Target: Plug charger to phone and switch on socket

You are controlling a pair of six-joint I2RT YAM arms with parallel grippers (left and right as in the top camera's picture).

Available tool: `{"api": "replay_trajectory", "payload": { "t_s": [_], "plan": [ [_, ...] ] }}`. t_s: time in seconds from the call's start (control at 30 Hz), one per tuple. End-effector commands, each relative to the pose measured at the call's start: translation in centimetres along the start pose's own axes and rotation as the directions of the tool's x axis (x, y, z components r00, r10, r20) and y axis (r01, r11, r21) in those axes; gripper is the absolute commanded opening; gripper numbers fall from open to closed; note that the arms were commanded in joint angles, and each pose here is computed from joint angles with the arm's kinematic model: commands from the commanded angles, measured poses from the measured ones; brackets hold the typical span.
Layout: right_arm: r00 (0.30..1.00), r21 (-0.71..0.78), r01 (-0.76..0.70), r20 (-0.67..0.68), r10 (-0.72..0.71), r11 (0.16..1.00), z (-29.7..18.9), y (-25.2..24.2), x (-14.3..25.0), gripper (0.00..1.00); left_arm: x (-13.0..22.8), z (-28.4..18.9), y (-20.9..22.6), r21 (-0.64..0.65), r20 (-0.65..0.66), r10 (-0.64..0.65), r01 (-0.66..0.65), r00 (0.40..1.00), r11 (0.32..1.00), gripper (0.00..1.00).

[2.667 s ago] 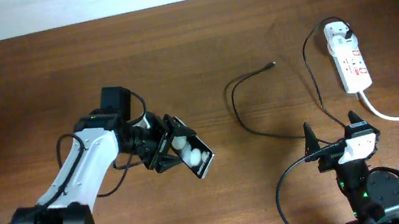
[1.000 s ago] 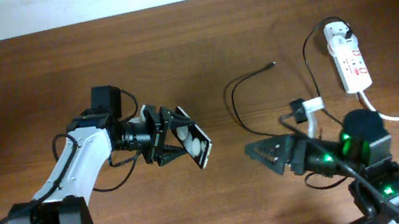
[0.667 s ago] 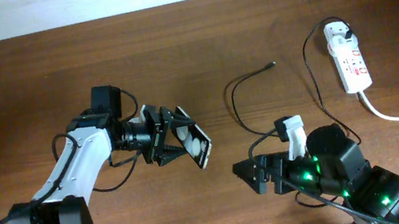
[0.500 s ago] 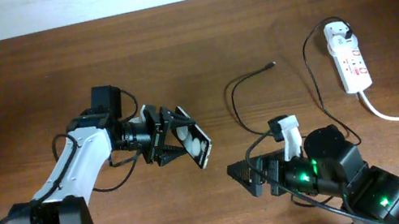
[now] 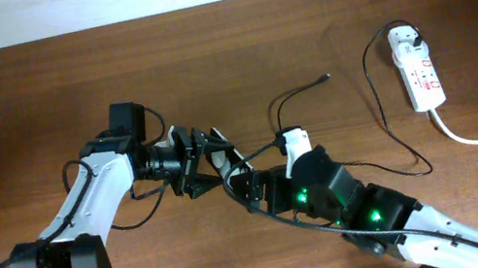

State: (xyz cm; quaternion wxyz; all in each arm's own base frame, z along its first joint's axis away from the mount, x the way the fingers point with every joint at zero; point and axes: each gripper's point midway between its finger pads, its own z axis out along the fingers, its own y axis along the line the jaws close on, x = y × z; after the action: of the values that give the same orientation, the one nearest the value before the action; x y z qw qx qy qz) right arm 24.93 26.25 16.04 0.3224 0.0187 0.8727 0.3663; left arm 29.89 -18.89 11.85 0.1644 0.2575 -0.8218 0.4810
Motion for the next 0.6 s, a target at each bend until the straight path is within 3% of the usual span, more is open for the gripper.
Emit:
{"api": "replay_trajectory", "payload": {
  "t_s": [0.0, 0.37, 0.57],
  "plan": [
    [0.995, 0.017, -0.005, 0.101, 0.003, 1.0, 0.2, 0.9, -1.5, 0.99, 0.4, -0.1, -0.5, 0.025, -0.023, -0.004, 0.005, 1.0, 1.0, 0.63],
    [0.992, 0.092, -0.007, 0.126, -0.005, 0.996, 2.7, -0.9, -1.4, 0.99, 0.2, -0.1, -0.4, 0.015, -0.011, -0.005, 0.005, 1.0, 1.0, 0.63],
    [0.997, -0.03, -0.002, 0.08, 0.004, 1.0, 4.0, 1.3, -0.7, 0.79, 0.0, -0.1, -0.1, 0.002, 0.003, -0.004, 0.004, 1.0, 1.0, 0.64]
  ]
}}
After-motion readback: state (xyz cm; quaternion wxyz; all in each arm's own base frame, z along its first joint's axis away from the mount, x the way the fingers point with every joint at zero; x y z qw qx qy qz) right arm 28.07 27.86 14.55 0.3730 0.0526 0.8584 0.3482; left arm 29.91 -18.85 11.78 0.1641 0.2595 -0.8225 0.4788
